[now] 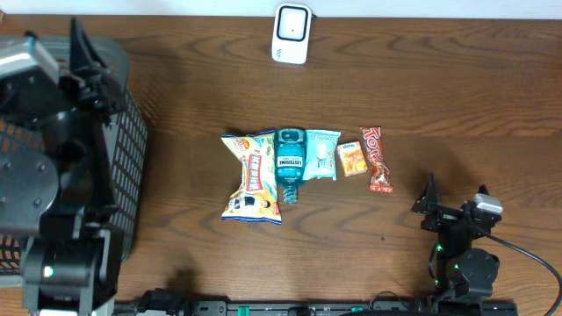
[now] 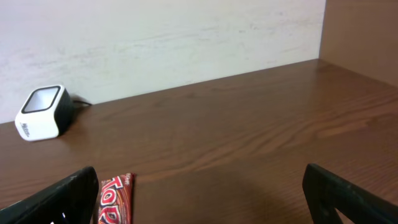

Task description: Scan the item barcode

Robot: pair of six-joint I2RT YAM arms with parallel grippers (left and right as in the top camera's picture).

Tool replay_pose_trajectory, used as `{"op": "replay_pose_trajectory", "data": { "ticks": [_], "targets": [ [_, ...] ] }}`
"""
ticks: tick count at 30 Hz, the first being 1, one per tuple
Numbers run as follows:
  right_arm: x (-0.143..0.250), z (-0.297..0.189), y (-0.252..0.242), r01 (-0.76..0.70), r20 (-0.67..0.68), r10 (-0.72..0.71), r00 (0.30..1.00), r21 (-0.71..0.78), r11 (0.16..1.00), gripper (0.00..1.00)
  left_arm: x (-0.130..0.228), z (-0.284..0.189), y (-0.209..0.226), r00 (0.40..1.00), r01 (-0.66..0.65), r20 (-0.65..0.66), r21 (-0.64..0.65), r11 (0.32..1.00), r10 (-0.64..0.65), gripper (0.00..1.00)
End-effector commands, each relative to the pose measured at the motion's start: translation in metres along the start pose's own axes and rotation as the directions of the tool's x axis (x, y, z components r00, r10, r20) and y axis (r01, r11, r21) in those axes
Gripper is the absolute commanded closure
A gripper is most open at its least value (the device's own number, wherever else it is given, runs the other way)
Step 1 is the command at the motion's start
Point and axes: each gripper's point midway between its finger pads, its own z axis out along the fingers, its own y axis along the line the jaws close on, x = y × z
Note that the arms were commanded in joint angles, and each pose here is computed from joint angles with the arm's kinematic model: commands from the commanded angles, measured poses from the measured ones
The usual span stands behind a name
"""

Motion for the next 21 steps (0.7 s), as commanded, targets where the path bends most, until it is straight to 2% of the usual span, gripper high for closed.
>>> {"op": "replay_pose_trajectory", "data": {
  "ticks": [1, 5, 12, 17, 21],
  "targets": [
    [0.001, 0.000, 0.000, 0.015, -0.005, -0.015, 1.000, -0.002, 1.000, 0.01, -0.013, -0.019, 0.018, 0.996, -0.082, 0.009, -0.069, 0.994, 0.083, 0.49],
    [0.001, 0.000, 0.000, 0.015, -0.005, -0.015, 1.000, -0.002, 1.000, 0.01, -0.007, -0.043, 0.022, 0.990, -0.137, -0.041, -0.041, 0.990, 0.135, 0.49],
    [0.001, 0.000, 0.000, 0.015, -0.005, -0.015, 1.000, -0.002, 1.000, 0.01, -0.039, -0.123, 0.001, 0.993, -0.112, 0.072, 0.221, 0.969, 0.098, 0.49],
    [0.001, 0.000, 0.000, 0.015, -0.005, -0.015, 1.000, -0.002, 1.000, 0.01, -0.070, -0.187, 0.018, 0.979, -0.061, 0.201, 0.243, 0.968, 0.012, 0.49],
    [0.001, 0.000, 0.000, 0.015, -0.005, -0.015, 1.000, -0.002, 1.000, 0.01, -0.081, -0.224, 0.030, 0.963, -0.052, 0.270, 0.247, 0.968, -0.017, 0.48]
  ]
}}
